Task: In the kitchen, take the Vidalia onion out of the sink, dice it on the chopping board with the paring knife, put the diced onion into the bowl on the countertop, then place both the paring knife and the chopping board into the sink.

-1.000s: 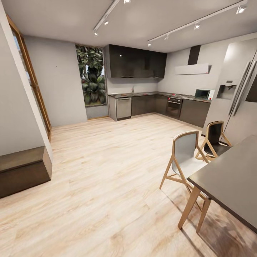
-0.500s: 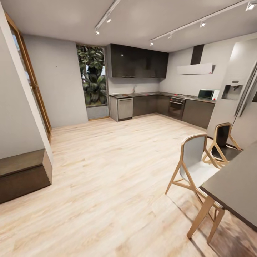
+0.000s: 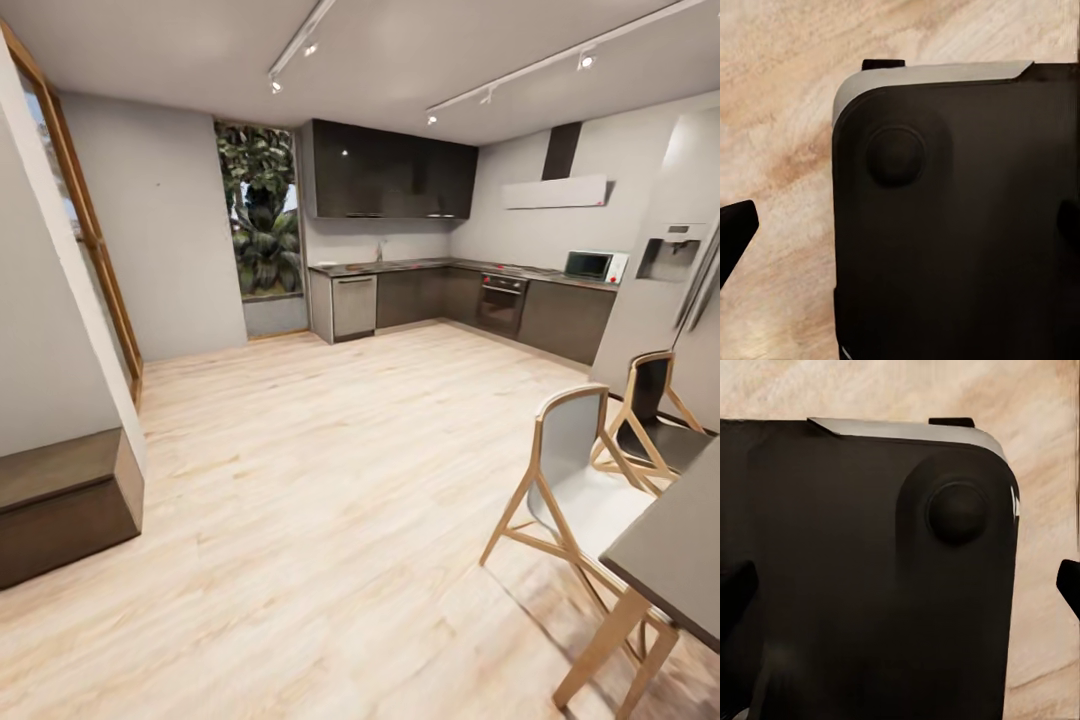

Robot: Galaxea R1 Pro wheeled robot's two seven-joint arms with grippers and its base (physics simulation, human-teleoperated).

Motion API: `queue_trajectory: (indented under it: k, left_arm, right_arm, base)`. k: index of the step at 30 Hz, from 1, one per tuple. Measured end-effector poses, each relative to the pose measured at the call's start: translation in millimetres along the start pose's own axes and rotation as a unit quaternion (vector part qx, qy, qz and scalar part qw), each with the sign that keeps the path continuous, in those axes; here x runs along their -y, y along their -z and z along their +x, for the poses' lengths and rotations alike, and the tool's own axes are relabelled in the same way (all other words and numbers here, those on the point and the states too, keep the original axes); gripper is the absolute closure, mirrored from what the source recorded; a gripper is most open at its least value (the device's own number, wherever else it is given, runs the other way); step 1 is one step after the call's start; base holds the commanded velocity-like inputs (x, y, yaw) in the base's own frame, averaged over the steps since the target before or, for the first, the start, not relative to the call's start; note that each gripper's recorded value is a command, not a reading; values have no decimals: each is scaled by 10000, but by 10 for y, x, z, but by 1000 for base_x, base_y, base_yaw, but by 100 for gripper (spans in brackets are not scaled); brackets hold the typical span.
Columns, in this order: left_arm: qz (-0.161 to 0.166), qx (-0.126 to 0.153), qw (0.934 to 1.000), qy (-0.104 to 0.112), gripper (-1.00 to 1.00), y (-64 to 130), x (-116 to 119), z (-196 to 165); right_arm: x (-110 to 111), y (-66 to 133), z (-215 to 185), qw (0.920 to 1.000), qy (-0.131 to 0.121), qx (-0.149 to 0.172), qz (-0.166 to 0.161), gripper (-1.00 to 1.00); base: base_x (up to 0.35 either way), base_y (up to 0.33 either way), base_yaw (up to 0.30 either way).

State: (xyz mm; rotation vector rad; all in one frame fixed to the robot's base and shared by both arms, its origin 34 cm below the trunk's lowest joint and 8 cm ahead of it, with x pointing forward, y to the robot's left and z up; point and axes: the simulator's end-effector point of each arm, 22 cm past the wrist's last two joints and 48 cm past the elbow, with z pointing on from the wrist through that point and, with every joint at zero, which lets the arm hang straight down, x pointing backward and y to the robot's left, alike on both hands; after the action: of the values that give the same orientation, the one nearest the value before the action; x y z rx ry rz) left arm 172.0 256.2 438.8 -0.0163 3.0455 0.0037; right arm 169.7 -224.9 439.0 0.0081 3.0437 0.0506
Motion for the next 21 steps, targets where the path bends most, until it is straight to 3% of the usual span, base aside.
queue_trajectory:
  k: [2, 3, 7, 8, 11, 14, 15, 18, 21]
  left_arm:
    - [-7, 128, 9999, 0, -100, -3, -10, -125]
    - [-12, 327, 9995, -4, -100, 0, -18, -316]
    - [-21, 630, 9980, -9, -100, 18, -30, -602]
    - [-34, 883, 9961, -15, -100, 46, -51, -843]
    - [-43, 1280, 9918, -25, -100, 115, -74, -1216]
    - [-41, 1729, 9849, -30, -100, 228, -71, -1636]
    - [-41, 1974, 9803, -32, -100, 307, -69, -1863]
    - [-51, 2287, 9735, -35, -100, 425, -70, -2145]
    - [-67, 2542, 9671, -52, -100, 534, -74, -2369]
  right_arm:
    - [6, -1, -132, 9998, 8, 204, 3, -100]
    - [26, 4, -314, 9988, 18, 482, 17, -100]
    - [43, 23, -588, 9963, 22, 854, 30, -100]
    - [57, 49, -826, 9936, 25, 1128, 48, -100]
    - [102, 121, -1232, 9875, 16, 1570, 130, -100]
    - [211, 262, -1733, 9770, -35, 2103, 356, -100]
    - [281, 358, -1979, 9701, -78, 2373, 506, -100]
    - [366, 514, -2309, 9590, -150, 2745, 689, -100]
    - [456, 754, -2724, 9428, -204, 3224, 818, -100]
  base:
    - [250, 10, 0]
    - [258, 5, 0]
    - [263, 2, 0]
    - [265, 1, 0]
    - [200, 0, 0]
    - [50, 0, 0]
    - [22, 0, 0]
    - [11, 0, 0]
    - [3, 0, 0]
